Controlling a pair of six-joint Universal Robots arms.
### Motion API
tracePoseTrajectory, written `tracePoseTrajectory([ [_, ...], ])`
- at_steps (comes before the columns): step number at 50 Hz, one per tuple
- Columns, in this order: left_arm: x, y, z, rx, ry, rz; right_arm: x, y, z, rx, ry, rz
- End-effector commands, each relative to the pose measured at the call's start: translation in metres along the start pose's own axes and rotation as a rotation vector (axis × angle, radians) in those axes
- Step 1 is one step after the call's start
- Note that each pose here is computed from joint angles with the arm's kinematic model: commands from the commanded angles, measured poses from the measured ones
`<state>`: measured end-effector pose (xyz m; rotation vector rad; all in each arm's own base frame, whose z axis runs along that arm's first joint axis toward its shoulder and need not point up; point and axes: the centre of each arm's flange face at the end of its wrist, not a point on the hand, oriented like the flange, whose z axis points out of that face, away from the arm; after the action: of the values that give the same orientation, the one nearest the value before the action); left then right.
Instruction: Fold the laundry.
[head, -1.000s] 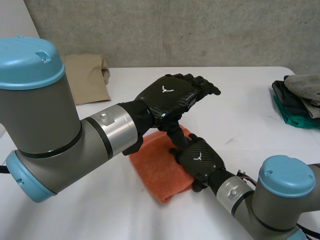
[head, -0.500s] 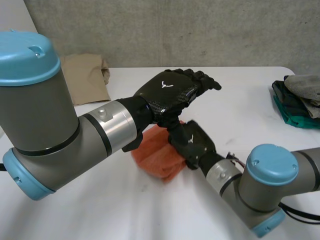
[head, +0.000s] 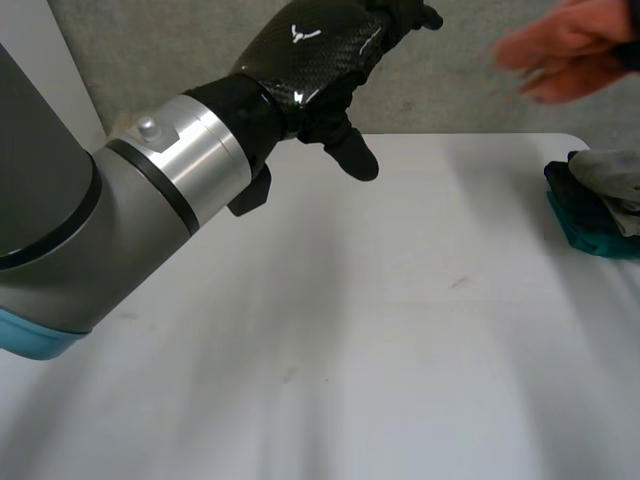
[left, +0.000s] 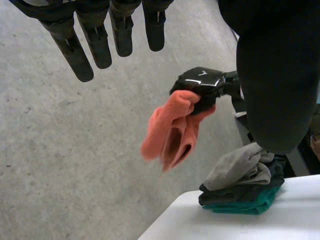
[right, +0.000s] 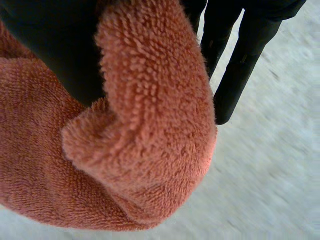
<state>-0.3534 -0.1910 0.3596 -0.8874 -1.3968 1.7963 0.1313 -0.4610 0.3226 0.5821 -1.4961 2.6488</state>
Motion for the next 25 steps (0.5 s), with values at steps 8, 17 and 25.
tracePoseTrajectory([
  [8,0.008,0.051,0.004,-0.13,0.026,-0.054,0.093,0.189,-0.052,-0.249,-0.128,0.035],
  [17,0.013,0.061,0.005,-0.154,0.04,-0.06,0.099,0.236,-0.086,-0.352,-0.126,0.044],
  [25,0.018,0.051,0.006,-0.125,0.052,-0.055,0.11,0.168,-0.078,-0.431,-0.053,0.116],
])
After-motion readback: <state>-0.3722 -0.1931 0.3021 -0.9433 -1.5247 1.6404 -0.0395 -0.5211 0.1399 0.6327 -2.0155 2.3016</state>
